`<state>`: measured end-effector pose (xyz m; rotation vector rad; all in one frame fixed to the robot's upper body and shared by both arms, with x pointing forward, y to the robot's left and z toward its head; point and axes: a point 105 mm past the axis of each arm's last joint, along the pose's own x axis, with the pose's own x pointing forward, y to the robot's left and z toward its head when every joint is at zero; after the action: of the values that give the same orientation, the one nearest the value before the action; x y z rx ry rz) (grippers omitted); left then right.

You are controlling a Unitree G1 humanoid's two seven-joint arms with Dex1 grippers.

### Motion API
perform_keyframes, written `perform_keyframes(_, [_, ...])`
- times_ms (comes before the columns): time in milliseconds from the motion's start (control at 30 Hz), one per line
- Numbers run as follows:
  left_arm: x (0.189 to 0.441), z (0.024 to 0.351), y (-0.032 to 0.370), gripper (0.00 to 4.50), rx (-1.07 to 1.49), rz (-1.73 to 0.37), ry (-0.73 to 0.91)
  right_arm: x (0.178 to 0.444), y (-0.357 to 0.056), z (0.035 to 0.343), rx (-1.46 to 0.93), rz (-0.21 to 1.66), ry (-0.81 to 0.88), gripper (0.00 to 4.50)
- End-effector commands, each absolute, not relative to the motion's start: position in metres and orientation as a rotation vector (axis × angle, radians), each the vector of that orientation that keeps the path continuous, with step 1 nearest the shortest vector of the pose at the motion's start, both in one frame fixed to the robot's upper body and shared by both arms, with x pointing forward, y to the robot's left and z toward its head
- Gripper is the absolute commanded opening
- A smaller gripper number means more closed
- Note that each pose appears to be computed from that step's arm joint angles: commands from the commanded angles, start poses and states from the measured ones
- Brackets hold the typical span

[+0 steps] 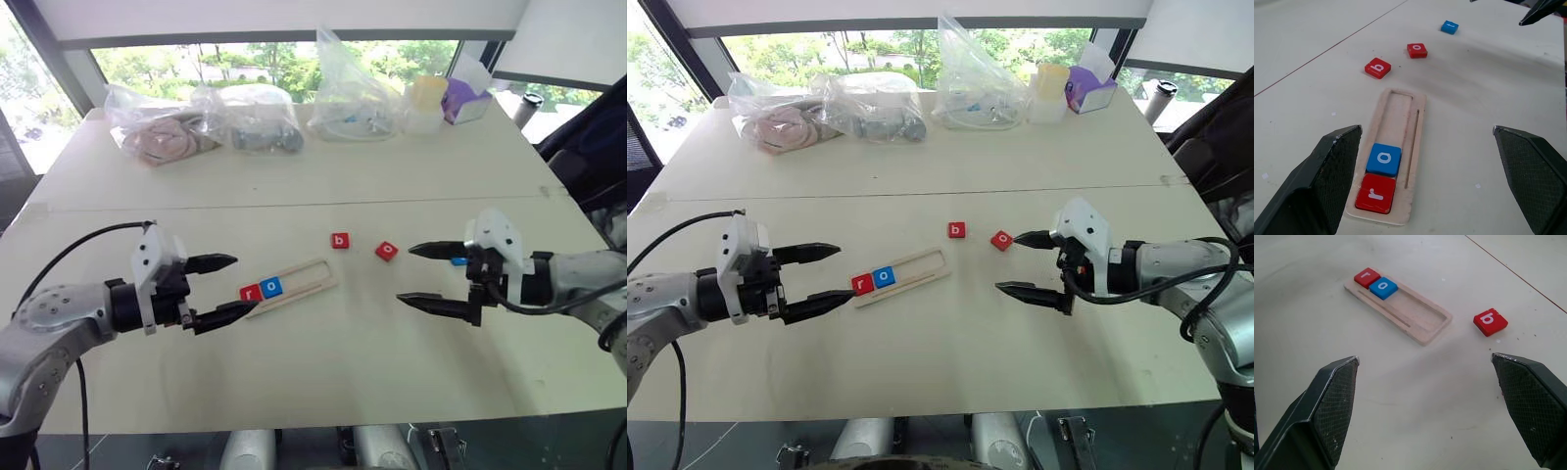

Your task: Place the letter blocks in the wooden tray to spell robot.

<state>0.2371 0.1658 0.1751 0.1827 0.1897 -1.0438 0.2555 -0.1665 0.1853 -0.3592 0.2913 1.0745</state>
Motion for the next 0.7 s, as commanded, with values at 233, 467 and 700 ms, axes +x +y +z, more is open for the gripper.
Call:
perform_keyframes(233, [0.2392, 0.1827, 0.1653, 4.50, 0.202, -1.038, 0.146, 0.2565, -0.1697, 0.1885, -0.394, 1.053, 0.265, 4.45])
perform_keyframes(467, [0.2404, 0.1793, 0.1627, 4.50, 0.209, -1.051, 0.154, 0.2590, -0.1676, 0.1889, -0.393, 1.050, 0.256, 4.45])
perform_keyframes(700, [0.2417, 0.1735, 0.1605, 4.50, 0.214, -1.067, 0.167, 0.2594, -0.1656, 0.1895, -0.390, 1.047, 0.248, 4.45])
